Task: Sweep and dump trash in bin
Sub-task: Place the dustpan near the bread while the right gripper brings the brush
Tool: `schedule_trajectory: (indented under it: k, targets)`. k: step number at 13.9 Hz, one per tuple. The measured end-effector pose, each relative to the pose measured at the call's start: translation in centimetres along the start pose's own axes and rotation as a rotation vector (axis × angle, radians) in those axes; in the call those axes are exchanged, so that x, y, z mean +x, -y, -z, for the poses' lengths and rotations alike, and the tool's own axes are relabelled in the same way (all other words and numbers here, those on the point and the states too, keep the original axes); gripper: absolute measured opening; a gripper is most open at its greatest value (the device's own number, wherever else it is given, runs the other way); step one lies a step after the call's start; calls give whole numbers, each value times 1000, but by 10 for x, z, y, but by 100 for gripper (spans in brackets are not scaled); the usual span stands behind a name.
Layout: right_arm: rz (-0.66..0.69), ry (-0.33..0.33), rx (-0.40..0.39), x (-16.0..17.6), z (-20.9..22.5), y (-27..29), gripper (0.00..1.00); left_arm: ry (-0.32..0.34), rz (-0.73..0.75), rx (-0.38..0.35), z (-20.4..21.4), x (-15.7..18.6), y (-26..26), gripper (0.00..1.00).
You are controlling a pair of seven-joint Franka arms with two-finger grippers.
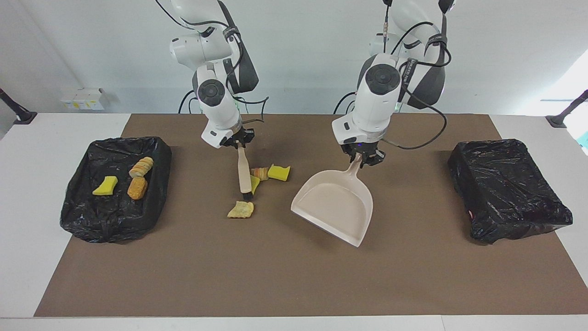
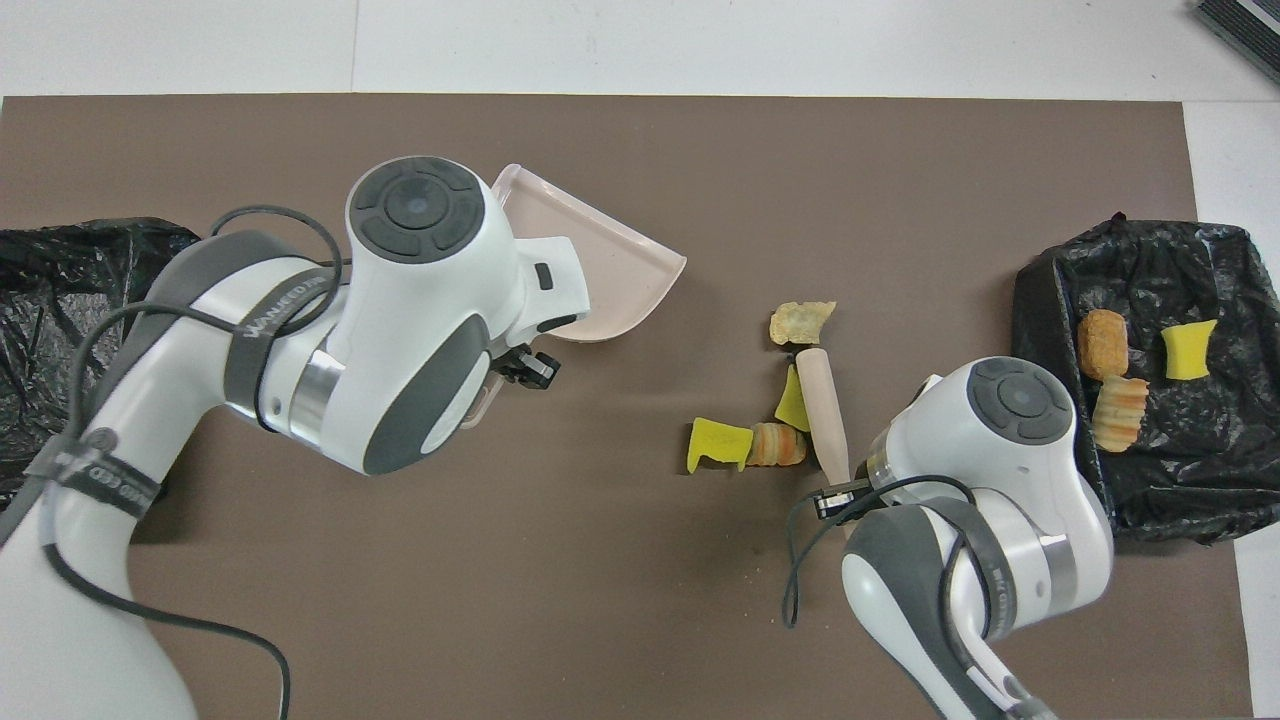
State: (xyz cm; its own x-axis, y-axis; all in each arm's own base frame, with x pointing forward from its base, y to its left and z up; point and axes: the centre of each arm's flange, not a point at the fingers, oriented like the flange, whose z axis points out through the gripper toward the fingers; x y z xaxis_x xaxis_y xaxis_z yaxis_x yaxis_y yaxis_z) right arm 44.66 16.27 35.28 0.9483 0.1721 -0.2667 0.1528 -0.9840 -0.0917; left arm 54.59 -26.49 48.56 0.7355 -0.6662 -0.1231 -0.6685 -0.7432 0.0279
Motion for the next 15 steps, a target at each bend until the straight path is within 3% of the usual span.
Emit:
schedule_trajectory:
  k: [5,9,15]
  targets:
    - [7,78,-10,3,54,-40,26,59,-129,-31,-21,-57,34,31]
    - [61,59,-19,8,61,-87,26,53,-172,-35,-33,-71,48,31]
    - [75,-33,-31,34,46,-108,26,24,-319,-24,-37,-75,52,31]
